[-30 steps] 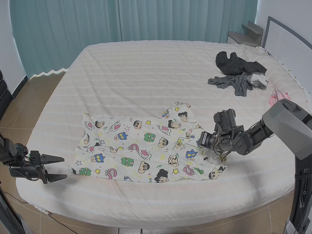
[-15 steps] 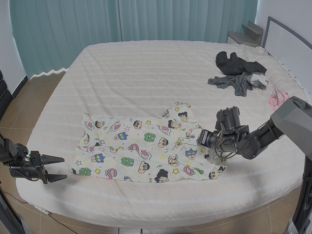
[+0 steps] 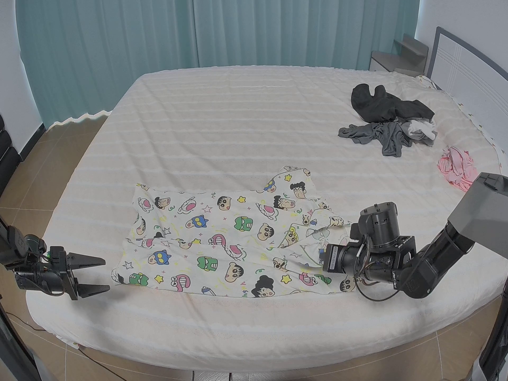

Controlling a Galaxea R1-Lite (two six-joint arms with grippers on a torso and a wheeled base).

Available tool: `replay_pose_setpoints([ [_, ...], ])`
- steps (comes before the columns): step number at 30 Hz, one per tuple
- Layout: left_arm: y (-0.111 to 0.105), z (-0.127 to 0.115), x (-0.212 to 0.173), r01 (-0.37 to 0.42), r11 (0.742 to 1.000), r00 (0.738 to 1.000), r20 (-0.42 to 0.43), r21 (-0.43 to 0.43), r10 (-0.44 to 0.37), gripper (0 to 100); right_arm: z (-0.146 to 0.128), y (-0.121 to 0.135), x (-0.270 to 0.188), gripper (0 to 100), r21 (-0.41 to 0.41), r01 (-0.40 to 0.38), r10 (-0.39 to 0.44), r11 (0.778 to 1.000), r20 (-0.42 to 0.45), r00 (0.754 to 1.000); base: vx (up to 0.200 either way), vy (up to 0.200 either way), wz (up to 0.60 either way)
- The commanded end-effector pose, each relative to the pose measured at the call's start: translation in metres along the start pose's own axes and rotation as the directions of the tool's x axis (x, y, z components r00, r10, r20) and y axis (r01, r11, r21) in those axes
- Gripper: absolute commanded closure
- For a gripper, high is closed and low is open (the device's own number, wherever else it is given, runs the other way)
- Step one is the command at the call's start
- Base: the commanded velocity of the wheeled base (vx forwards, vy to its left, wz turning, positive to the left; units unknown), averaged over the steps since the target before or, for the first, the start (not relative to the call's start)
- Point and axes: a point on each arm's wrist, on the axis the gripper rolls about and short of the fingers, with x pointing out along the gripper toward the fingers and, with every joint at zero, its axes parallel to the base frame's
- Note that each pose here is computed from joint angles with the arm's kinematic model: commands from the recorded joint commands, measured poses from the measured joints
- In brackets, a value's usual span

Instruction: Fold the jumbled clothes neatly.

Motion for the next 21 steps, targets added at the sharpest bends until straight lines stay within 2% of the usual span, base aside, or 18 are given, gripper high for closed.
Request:
replay_pose_setpoints([
  [1,0.001,0.0,0.0,0.0,1.0,1.0,-0.001,-0.005,0.0,0,-0.015,0.003,-0.016,100,-0.029,-0.013,0.012,1.0,-0.03,0.999,0.0,0.0,0.0],
  [12,0.001,0.0,0.001,0.0,1.0,1.0,-0.002,-0.004,0.0,0,-0.05,-0.004,-0.01,100,-0.053,0.008,-0.014,0.999,-0.128,0.992,0.0,0.0,0.0],
  [18,0.001,0.0,0.001,0.0,1.0,1.0,-0.002,-0.004,0.0,0,-0.058,-0.008,-0.004,100,-0.052,0.02,-0.028,0.998,-0.153,0.988,0.0,0.0,0.0],
  [19,0.001,0.0,0.001,0.0,1.0,1.0,-0.002,-0.004,0.0,0,-0.059,-0.007,-0.005,0,-0.051,0.02,-0.028,0.998,-0.155,0.988,0.0,0.0,0.0],
  [21,0.001,0.0,0.001,0.0,1.0,1.0,-0.002,-0.004,0.0,0,-0.062,-0.004,-0.009,0,-0.058,0.017,-0.026,0.998,-0.157,0.987,0.0,0.0,0.0],
])
